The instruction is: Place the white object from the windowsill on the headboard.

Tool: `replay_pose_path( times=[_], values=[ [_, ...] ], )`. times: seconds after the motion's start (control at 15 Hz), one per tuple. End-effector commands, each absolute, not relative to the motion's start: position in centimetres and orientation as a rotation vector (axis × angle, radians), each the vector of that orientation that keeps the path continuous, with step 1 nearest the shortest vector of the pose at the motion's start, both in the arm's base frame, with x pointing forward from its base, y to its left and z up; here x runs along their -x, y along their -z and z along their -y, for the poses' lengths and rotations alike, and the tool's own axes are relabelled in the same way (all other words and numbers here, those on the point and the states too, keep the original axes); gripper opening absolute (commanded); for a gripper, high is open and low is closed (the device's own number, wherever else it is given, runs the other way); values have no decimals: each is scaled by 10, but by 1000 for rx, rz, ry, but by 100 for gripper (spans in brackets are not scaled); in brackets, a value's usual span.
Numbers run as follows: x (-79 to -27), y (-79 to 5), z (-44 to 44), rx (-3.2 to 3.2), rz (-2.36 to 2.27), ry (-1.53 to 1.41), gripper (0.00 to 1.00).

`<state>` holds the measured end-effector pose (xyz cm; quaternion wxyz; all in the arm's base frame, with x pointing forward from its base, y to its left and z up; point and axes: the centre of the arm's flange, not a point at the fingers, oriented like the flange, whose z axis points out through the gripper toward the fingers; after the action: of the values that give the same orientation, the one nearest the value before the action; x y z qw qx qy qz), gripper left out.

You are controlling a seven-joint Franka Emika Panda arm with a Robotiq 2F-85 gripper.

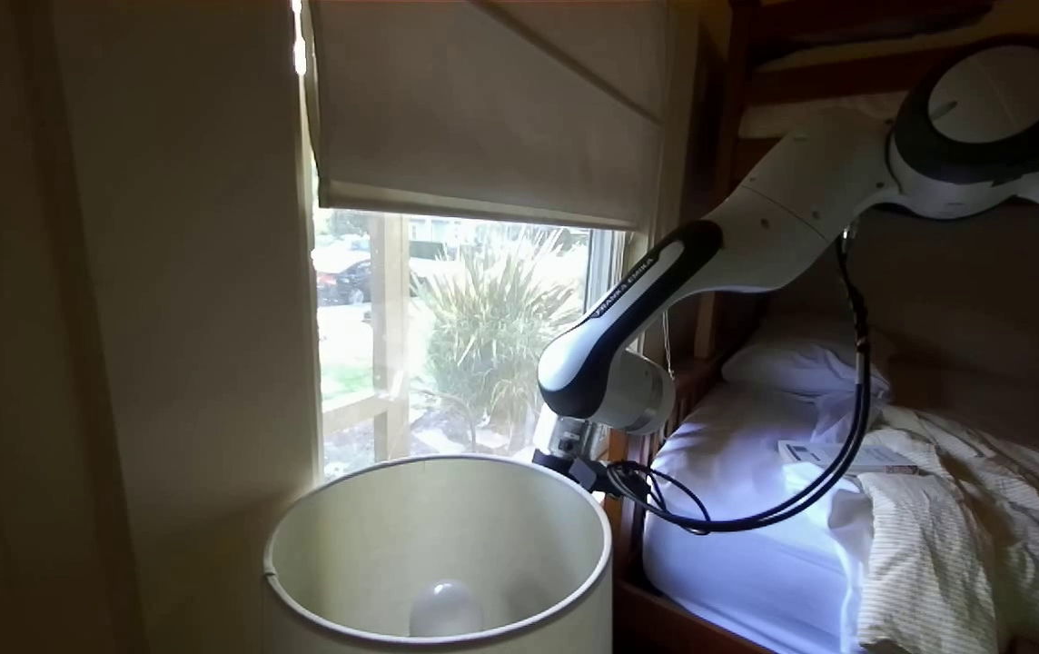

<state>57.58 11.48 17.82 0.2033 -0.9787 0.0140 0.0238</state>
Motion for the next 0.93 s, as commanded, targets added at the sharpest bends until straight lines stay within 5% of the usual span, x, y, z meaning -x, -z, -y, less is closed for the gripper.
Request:
replay_pose_path(
  times=[0.0, 0.87],
  values=[
    [-576, -178, -115, 2731, -39, -66, 100],
    [-571, -173, -146, 2667, -131, 40, 100]
  ],
)
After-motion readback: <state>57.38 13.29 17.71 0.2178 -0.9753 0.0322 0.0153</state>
